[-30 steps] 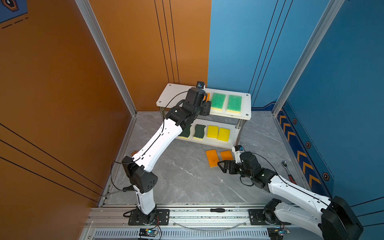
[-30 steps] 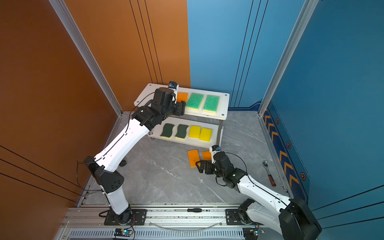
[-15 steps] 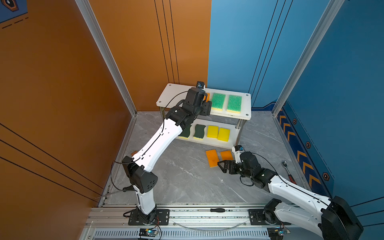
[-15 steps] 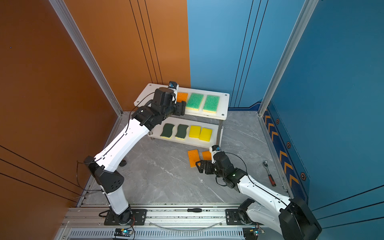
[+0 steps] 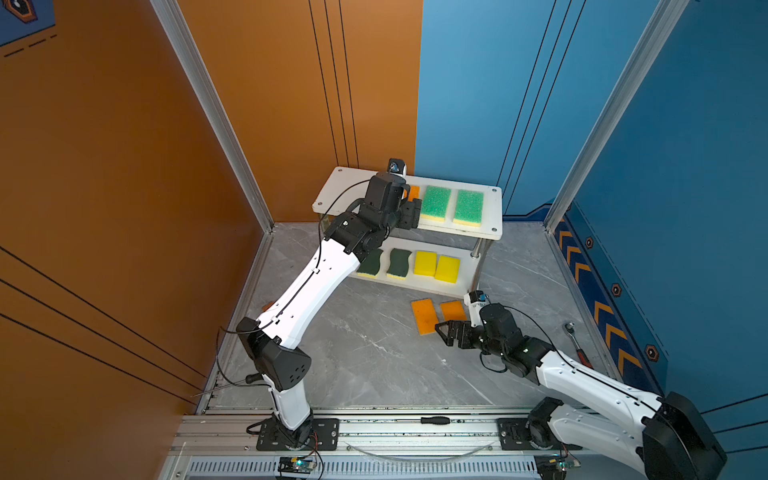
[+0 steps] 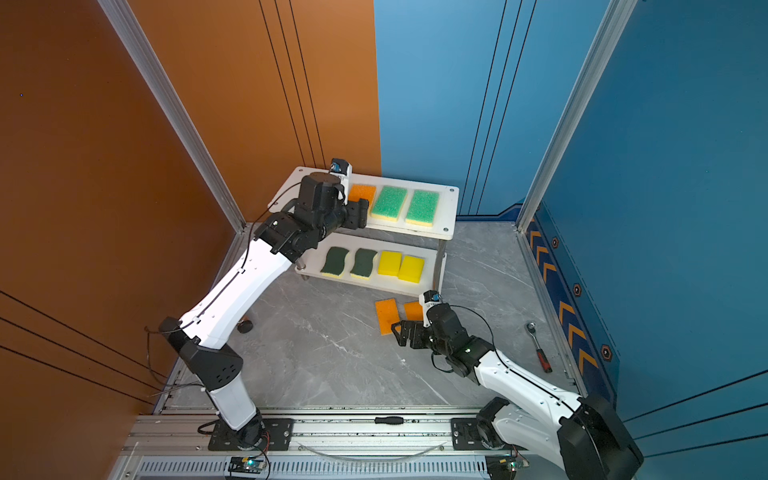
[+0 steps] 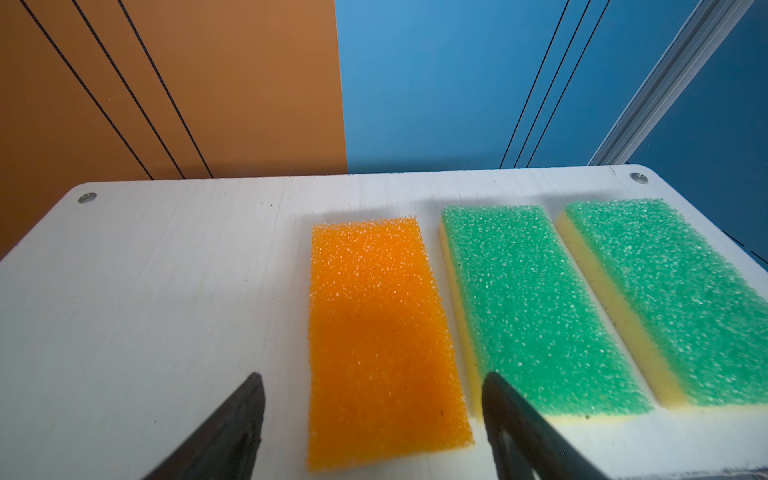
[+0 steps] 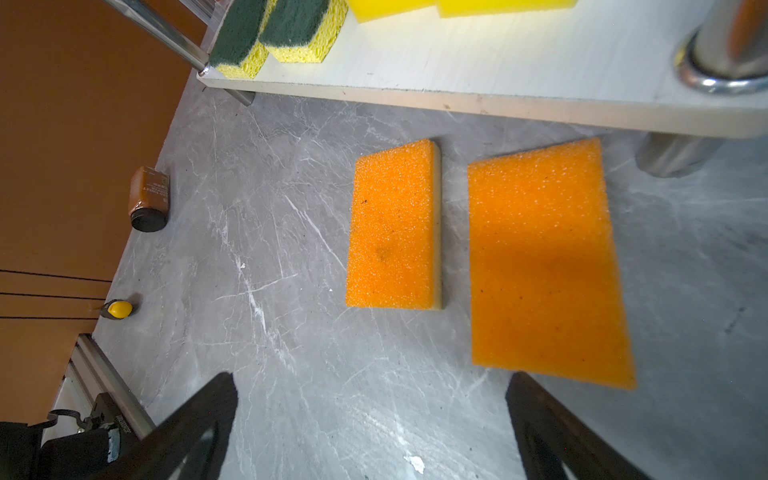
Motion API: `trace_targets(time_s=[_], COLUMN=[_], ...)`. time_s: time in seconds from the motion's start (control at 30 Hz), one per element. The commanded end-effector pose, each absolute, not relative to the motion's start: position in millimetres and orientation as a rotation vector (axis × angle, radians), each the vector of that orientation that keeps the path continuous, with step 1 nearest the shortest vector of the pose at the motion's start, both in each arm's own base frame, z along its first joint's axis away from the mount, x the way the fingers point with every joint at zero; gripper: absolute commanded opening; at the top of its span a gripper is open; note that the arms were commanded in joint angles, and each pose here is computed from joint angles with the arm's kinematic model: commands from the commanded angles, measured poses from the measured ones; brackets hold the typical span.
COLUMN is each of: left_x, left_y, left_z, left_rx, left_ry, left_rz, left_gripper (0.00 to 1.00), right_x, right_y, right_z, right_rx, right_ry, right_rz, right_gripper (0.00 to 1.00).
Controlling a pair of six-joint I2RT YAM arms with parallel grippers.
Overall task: Place and organize the cleaning sponges onto the shelf
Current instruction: 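Raise the left gripper off the shelf and draw it back toward the table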
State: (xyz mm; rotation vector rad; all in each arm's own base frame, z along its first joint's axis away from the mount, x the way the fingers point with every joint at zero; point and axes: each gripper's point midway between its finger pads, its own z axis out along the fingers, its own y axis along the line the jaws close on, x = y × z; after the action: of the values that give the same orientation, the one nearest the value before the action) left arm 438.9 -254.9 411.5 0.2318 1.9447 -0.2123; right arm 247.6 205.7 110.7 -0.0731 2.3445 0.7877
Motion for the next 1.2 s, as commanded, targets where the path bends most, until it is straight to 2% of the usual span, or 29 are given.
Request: trace_targets(time_s=[0.0, 0.43, 0.47, 0.53, 0.83, 1.17], left_x=[429.2, 399.3, 397.2, 394.0, 385.1, 372.1], left_y=[-244.4, -234.0, -234.1, -233.6, -225.8, -219.8], left_z=[431.5, 444.3, 444.0, 441.0, 412.5, 355.4], left_rx=[0.206, 0.214, 0.216, 0.219, 0.192, 0.155], left_ry=[1.896, 1.842, 1.841, 1.842, 1.884, 1.977], left_rz=[-0.217, -0.230, -0.233, -0.233, -0.214, -0.233], left_gripper=[0.84, 0.85, 0.91, 0.92, 0.94, 0.97], right_x=[247.7, 248.4, 248.8, 249.2, 250.5, 252.0], right_y=[199.2, 200.8, 200.9, 201.4, 205.3, 209.3], right_z=[108.8, 107.7, 107.5, 107.2, 106.4, 104.0], right_rx=[-0.047, -0.037, -0.036, -0.032, -0.034, -0.036], right_ry=[2.341, 2.346, 2.346, 2.347, 2.352, 2.359], right_rz=[0.767, 0.772, 0.773, 0.776, 0.789, 0.802], right_gripper=[1.00, 1.00, 1.00, 1.00, 1.00, 1.00])
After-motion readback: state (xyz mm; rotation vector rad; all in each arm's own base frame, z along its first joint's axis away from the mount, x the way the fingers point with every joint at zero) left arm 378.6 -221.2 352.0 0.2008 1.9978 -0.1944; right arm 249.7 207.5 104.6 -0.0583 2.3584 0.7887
